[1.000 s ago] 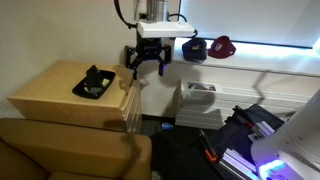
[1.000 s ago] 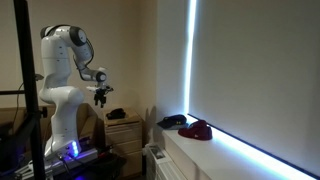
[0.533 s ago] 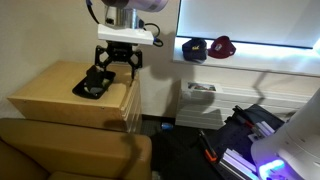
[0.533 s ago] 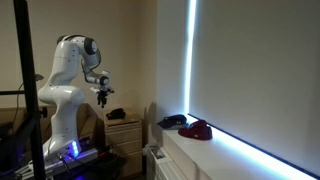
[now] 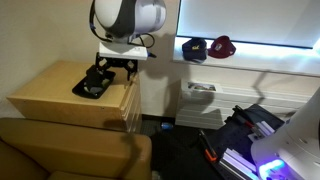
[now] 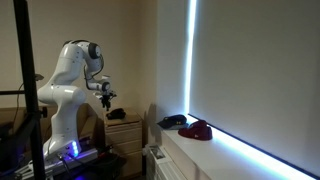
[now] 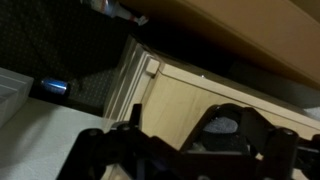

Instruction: Place the sock on the window sill

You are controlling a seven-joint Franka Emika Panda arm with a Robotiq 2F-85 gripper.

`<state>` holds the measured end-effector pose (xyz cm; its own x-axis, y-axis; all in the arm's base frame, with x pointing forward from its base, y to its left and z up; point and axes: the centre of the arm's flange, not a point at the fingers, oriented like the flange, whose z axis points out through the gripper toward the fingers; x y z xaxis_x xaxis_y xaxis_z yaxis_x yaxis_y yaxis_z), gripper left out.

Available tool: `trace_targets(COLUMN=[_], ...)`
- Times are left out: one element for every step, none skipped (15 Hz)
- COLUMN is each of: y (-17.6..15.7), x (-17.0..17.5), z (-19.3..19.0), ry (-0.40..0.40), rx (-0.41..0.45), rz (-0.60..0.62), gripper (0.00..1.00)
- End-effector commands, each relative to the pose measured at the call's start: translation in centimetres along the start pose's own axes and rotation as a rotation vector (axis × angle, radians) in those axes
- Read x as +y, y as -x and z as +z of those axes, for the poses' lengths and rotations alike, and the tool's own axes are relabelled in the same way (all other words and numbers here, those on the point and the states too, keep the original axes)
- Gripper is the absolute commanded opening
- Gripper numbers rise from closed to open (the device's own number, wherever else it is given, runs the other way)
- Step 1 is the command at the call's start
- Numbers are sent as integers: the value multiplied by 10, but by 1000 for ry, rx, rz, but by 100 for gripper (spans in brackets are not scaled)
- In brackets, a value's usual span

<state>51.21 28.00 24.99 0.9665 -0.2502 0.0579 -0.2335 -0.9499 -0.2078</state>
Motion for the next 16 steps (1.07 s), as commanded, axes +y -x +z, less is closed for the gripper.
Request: trace_targets(y=[-36, -44, -53, -63, -72, -76, -55, -61, -64, -65, -62, -65, -67, -68, -70, -70], x=[-49, -58, -70, -78, -84, -87, -67, -73, -76, -78, -71, -63, -62, -62, -61, -65], z=[40, 43, 47, 53, 56, 60, 43, 48, 52, 55, 60, 75, 88, 99, 109, 119], ry=[-71, -86, -98, -104, -88, -64, -89, -84, -82, -81, -49, -12, -22, -40, -59, -72], rx=[173, 220, 268, 303, 322, 311, 288, 303, 311, 314, 280, 293, 300, 308, 326, 367], rz=[-16, -26, -32, -37, -26, -10, -32, -27, -27, -28, -38, -27, -14, -10, -16, -21], gripper=[100, 100, 100, 100, 100, 100, 100, 100, 100, 100, 100, 100, 100, 100, 100, 100])
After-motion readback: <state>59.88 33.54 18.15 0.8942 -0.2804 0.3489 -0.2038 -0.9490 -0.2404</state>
